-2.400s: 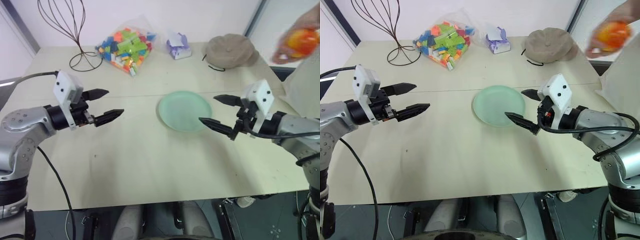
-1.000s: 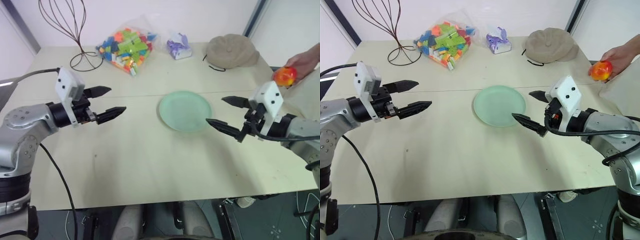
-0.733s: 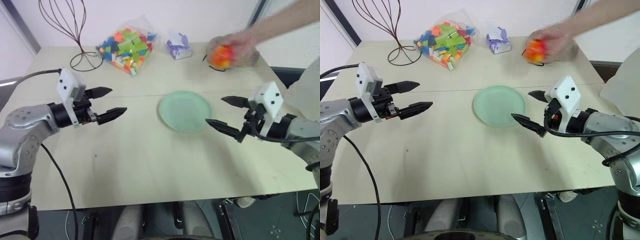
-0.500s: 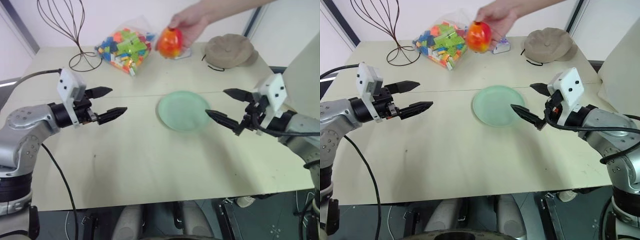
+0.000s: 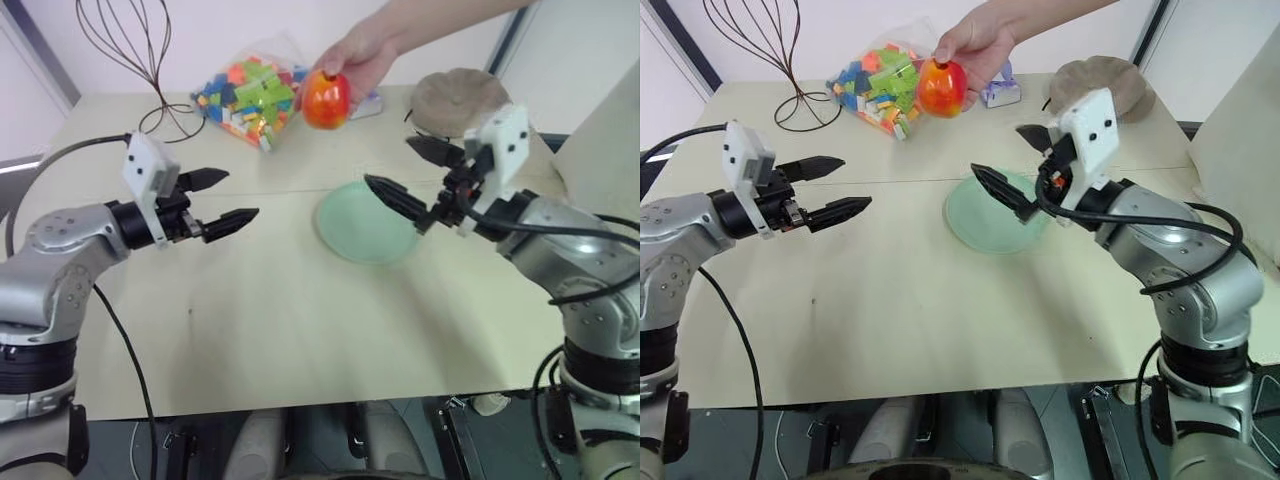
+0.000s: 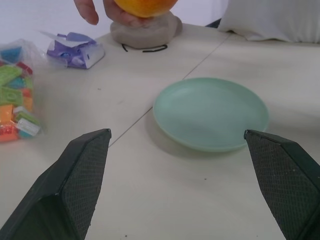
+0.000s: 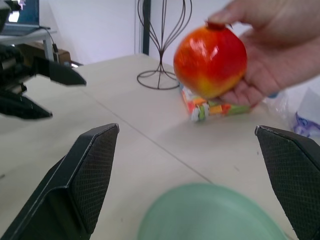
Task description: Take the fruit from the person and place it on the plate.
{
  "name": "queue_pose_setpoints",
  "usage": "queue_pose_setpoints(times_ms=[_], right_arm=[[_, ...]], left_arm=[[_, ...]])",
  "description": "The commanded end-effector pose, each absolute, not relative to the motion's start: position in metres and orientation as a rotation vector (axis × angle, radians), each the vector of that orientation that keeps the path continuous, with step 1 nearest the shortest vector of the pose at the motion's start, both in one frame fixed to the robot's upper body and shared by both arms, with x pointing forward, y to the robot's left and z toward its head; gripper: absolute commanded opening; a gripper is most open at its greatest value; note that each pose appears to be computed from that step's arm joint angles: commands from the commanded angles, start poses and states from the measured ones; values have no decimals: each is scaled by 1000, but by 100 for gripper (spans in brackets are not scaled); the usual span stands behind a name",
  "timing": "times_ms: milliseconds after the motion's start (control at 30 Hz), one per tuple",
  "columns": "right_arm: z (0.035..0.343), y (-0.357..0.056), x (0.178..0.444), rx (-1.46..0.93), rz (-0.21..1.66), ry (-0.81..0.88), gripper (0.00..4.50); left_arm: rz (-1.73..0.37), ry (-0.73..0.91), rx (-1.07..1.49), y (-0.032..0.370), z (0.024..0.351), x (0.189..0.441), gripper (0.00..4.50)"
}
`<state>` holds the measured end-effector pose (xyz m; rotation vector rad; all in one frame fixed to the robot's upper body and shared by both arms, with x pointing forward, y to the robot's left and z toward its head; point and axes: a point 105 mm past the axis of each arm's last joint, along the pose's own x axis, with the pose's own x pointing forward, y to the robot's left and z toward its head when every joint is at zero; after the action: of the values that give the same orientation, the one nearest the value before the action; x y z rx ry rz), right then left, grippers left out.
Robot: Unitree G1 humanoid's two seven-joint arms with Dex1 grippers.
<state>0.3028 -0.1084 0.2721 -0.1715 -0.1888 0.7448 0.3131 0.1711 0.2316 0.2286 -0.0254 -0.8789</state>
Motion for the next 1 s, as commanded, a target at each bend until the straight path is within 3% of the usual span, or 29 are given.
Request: queue_pose_setpoints(times_ms=[33, 467, 1000], right_arm=[[289, -106, 317, -161, 690, -270, 450], [306, -72, 361, -92, 676, -378, 450], [302, -41, 378, -66, 736, -396, 450]], left_arm=[[-870, -92, 258, 168, 245, 313, 446], [-861, -95, 268, 167, 244, 311, 446], [-848, -91, 272, 169, 245, 308, 446]])
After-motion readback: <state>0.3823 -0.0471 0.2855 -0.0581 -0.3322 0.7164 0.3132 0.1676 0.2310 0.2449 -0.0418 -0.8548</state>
